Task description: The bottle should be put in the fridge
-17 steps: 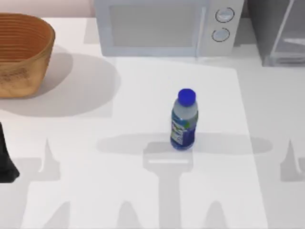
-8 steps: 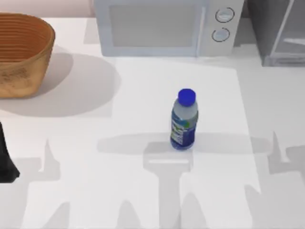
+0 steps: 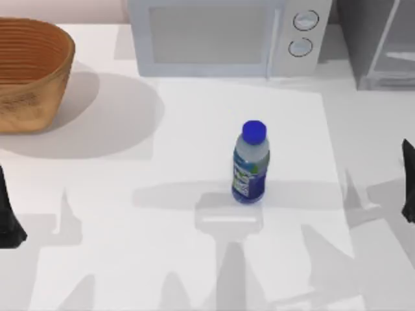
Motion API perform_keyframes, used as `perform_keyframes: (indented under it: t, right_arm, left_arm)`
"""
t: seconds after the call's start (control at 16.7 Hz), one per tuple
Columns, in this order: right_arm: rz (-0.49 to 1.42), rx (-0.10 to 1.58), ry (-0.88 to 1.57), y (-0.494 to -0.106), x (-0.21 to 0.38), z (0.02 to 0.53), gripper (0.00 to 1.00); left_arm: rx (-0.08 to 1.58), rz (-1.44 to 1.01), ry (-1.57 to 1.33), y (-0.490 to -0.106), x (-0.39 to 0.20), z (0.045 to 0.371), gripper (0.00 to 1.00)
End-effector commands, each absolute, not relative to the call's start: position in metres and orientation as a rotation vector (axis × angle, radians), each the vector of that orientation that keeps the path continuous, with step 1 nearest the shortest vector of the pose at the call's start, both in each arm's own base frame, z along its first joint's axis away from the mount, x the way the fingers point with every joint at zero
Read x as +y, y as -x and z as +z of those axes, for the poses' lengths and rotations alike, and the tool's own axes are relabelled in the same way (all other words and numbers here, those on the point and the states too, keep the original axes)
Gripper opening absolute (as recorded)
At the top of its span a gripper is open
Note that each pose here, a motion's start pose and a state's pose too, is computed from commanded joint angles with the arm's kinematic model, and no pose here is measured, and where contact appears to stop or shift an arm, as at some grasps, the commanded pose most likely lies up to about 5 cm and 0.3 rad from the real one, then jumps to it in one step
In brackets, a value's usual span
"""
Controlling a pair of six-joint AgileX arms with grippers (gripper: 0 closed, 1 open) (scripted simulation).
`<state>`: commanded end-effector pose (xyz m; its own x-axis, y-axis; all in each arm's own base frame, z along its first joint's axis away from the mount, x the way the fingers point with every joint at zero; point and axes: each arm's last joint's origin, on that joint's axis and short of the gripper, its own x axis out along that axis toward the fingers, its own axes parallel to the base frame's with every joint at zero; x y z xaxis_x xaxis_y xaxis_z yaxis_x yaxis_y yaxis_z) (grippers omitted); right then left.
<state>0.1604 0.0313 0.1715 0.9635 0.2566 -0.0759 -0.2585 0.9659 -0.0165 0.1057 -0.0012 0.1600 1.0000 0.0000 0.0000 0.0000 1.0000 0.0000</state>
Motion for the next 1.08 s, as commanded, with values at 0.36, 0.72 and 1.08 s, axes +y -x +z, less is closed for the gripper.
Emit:
perform_keyframes:
  t: [0.36, 0.72, 1.08]
  right_arm:
    - [0.368, 0.103, 0.037, -0.184, 0.051, 0.161, 1.0]
    - [0.477, 0.103, 0.042, -0.204, 0.074, 0.146, 1.0]
    - [0.578, 0.087, 0.041, -0.221, 0.099, 0.125, 1.0]
  left_arm:
    - [0.0, 0.0, 0.0, -0.106, -0.001, 0.16, 1.0]
    - [0.0, 0.0, 0.0, -0.106, -0.001, 0.16, 1.0]
    - [0.0, 0.0, 0.0, -0.106, -0.001, 0.16, 1.0]
